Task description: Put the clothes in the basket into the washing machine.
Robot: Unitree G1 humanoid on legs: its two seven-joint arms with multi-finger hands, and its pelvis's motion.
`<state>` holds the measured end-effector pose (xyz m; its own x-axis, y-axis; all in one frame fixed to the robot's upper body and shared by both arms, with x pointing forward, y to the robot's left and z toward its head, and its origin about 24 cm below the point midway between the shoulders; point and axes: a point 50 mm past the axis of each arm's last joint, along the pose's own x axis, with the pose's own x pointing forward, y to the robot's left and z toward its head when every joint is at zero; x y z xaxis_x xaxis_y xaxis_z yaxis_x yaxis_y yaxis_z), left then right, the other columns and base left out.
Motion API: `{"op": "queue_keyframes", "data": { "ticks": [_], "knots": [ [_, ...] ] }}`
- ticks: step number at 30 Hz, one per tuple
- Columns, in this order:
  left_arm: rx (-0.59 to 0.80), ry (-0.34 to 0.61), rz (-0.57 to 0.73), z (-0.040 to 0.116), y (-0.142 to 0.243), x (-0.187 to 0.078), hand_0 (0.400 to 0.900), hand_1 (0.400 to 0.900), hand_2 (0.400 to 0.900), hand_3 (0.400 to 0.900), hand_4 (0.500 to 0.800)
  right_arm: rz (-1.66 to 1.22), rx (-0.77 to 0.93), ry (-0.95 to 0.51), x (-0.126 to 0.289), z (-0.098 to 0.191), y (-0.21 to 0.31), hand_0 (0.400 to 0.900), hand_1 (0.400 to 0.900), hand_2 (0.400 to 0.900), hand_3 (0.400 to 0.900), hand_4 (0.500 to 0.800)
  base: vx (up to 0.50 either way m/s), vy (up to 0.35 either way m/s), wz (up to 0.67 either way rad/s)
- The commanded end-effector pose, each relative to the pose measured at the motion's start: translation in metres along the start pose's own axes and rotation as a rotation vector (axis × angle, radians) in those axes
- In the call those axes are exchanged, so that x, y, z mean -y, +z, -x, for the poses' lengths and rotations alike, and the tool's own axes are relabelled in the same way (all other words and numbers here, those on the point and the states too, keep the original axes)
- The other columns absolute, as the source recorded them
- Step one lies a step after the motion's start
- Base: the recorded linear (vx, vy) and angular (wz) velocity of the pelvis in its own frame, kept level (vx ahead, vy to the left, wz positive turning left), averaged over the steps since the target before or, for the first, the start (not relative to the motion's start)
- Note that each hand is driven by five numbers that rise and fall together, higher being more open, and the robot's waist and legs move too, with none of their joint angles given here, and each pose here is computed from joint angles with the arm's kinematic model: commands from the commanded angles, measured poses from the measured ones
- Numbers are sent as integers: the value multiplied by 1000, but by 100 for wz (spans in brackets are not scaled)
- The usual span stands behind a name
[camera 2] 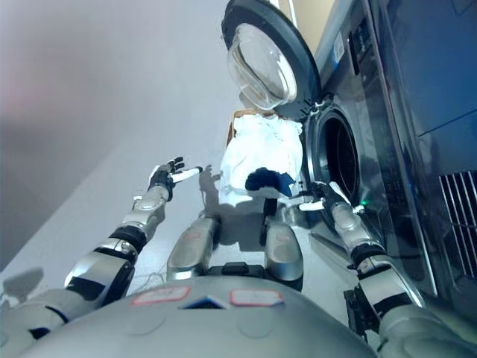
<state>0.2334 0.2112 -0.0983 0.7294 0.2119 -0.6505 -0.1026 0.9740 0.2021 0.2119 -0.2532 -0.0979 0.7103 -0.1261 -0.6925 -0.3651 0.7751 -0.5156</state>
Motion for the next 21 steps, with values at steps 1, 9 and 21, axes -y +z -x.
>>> {"op": "queue_keyframes", "data": {
  "ticks": [1,9,21],
  "knots": [
    [165,51,22,-3,39,-21,900,900,900,900,800,69,30,-186,58,0,9,900,900,900,900,800,217,139,-59],
    [228,56,26,-4,56,-18,900,900,900,900,800,298,129,-203,70,-9,54,900,900,900,900,800,91,182,-41],
    [594,62,119,8,178,8,900,900,900,900,800,608,207,-554,124,-9,142,900,900,900,900,800,-80,103,2]
  ]
}}
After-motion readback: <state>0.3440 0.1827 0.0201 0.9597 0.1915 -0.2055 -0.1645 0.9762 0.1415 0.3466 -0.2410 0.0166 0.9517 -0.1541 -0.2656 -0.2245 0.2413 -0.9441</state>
